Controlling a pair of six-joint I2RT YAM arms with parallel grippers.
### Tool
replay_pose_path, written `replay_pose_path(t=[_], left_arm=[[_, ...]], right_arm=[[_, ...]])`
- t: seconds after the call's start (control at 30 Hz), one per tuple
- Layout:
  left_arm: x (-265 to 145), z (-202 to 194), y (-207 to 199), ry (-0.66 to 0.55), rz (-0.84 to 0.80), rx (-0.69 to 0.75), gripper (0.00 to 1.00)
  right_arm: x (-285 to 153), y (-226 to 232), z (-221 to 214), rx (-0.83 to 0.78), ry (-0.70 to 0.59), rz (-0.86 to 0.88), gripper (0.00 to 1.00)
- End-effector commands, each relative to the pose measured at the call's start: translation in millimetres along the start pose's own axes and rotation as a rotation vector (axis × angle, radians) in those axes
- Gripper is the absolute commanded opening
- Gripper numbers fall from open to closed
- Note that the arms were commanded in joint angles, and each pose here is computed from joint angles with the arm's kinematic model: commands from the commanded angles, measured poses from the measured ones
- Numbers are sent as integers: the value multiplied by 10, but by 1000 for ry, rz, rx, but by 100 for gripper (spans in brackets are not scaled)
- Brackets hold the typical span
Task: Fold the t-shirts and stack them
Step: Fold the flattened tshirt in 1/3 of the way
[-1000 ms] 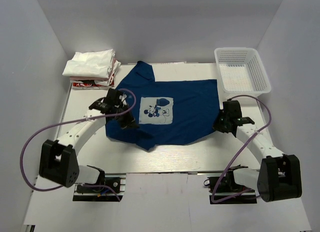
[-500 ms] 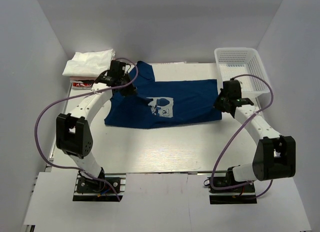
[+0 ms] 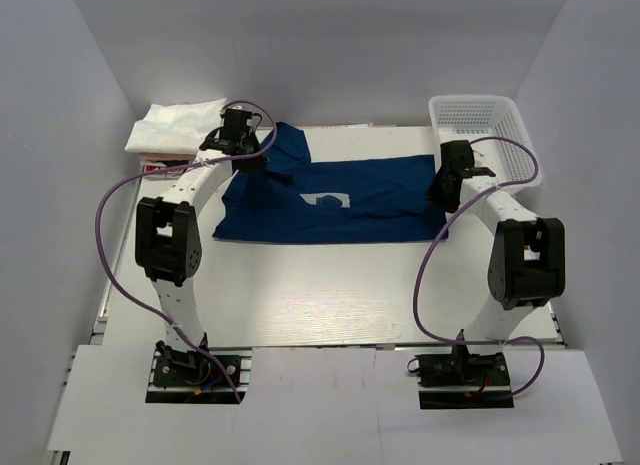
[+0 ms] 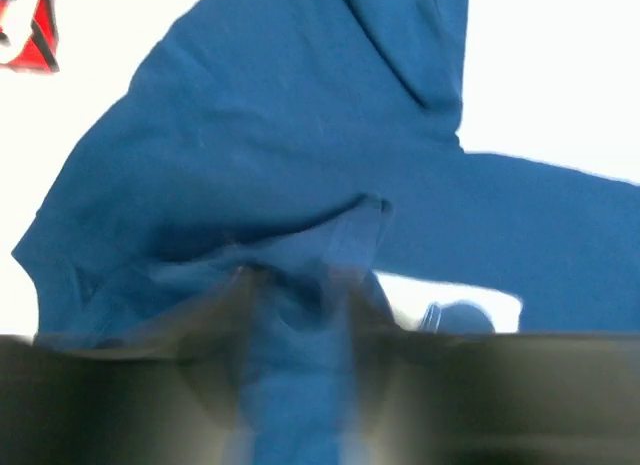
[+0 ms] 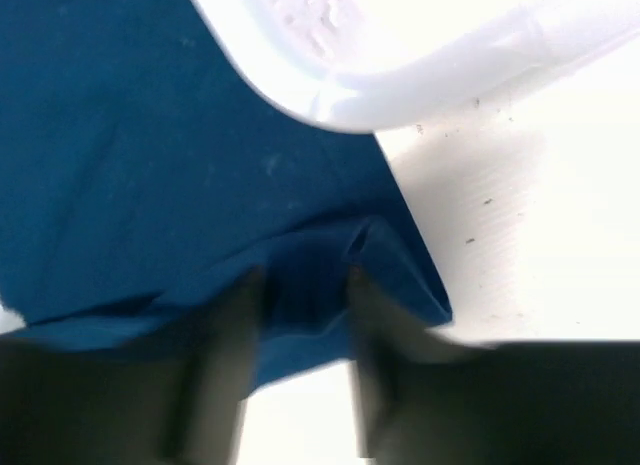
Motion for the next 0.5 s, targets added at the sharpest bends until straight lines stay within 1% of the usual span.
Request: replay_pose_path(t=[0.0, 0.03, 0.07, 0.1, 0.13, 0.17, 0.2, 0.23, 0.27, 0.33, 0.37, 0.43, 0.47], left_arm=[[55, 390, -136, -158, -46, 43, 60], [89, 428, -169, -169, -55, 57, 90], [122, 451, -188, -177, -61, 71, 100], [161, 450, -185, -176, -58, 82, 100], [176, 477, -230, -179, -79, 117, 100], [212, 457, -213, -169, -71, 118, 100], [197, 468, -218, -168, -69, 128, 100], [195, 441, -214, -153, -72, 139, 100], [109, 441, -206, -152, -72, 139, 100], [57, 319, -78, -126, -50, 142, 100], [5, 278, -42, -120, -46, 122, 100], [-166, 173, 70, -117, -45, 102, 100], [-158, -7, 233, -83, -16, 75, 100]], right_arm=[[-36, 3, 146, 14, -17, -7, 57], [-43, 34, 170, 11, -28, 6, 70], [-50, 50, 159, -4, -25, 15, 74], [-106, 74, 186, -6, -43, 40, 85], [-120, 94, 150, -16, -40, 53, 90], [-112, 102, 100, -26, -33, 65, 90], [-220, 124, 129, -39, -57, 95, 90], [-229, 149, 43, -48, -42, 115, 90], [-262, 182, 3, -59, -52, 146, 90], [-365, 278, -45, -93, -67, 208, 90], [-371, 310, -156, -104, -57, 242, 90], [-434, 451, -226, -150, -76, 313, 90], [-422, 504, -281, -165, -76, 329, 90]])
Point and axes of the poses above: each gripper's point midway between its finger pads, its own x axis out along the fingers, its own y axis along the line the jaws close on, z = x × y, the point moved 3 cm from there along -x, back along the fingers, and after that the axes turned 14 degrees about -x, right-handed, at the moved point
